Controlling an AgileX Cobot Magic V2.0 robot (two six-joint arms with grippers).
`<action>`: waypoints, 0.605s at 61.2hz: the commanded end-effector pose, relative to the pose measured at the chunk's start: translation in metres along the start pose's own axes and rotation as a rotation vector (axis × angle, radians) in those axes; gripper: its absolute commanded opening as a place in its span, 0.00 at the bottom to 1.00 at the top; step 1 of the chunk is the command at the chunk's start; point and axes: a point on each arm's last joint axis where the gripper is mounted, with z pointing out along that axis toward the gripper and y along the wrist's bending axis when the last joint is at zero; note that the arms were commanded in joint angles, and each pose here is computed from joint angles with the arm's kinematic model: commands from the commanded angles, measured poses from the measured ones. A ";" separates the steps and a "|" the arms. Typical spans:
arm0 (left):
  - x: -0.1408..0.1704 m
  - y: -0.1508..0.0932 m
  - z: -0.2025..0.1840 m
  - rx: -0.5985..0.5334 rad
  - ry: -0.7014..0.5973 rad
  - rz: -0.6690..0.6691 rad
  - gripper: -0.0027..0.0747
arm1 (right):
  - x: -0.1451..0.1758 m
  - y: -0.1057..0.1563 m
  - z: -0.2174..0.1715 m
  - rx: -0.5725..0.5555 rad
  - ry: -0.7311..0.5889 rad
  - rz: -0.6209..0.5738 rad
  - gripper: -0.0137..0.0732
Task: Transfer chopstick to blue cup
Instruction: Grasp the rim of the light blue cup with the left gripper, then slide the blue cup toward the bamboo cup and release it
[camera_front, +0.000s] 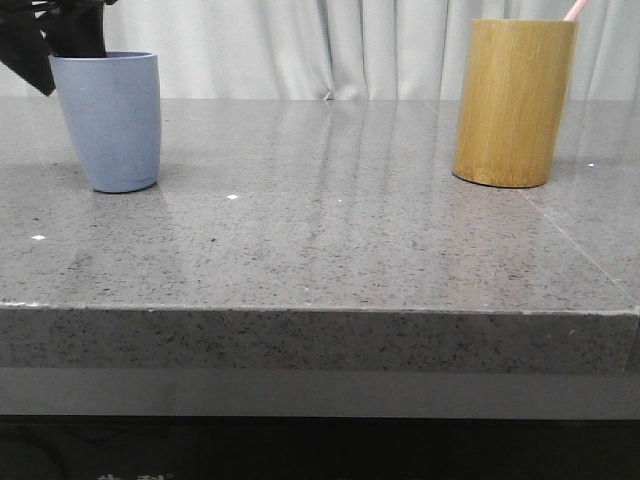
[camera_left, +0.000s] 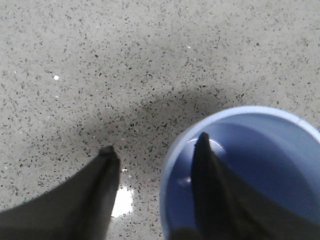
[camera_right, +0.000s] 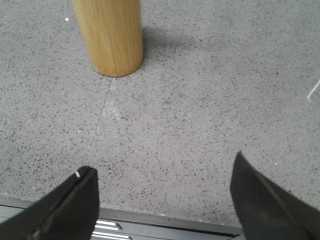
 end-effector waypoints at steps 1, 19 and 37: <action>-0.011 -0.004 -0.031 -0.001 -0.129 -0.001 0.28 | -0.014 0.000 -0.004 0.000 -0.083 -0.001 0.80; -0.011 -0.007 -0.031 0.008 -0.130 0.002 0.03 | -0.014 0.000 -0.004 0.000 -0.083 -0.001 0.80; -0.032 -0.059 -0.065 0.082 -0.253 0.118 0.01 | -0.014 0.000 -0.004 0.000 -0.084 -0.001 0.80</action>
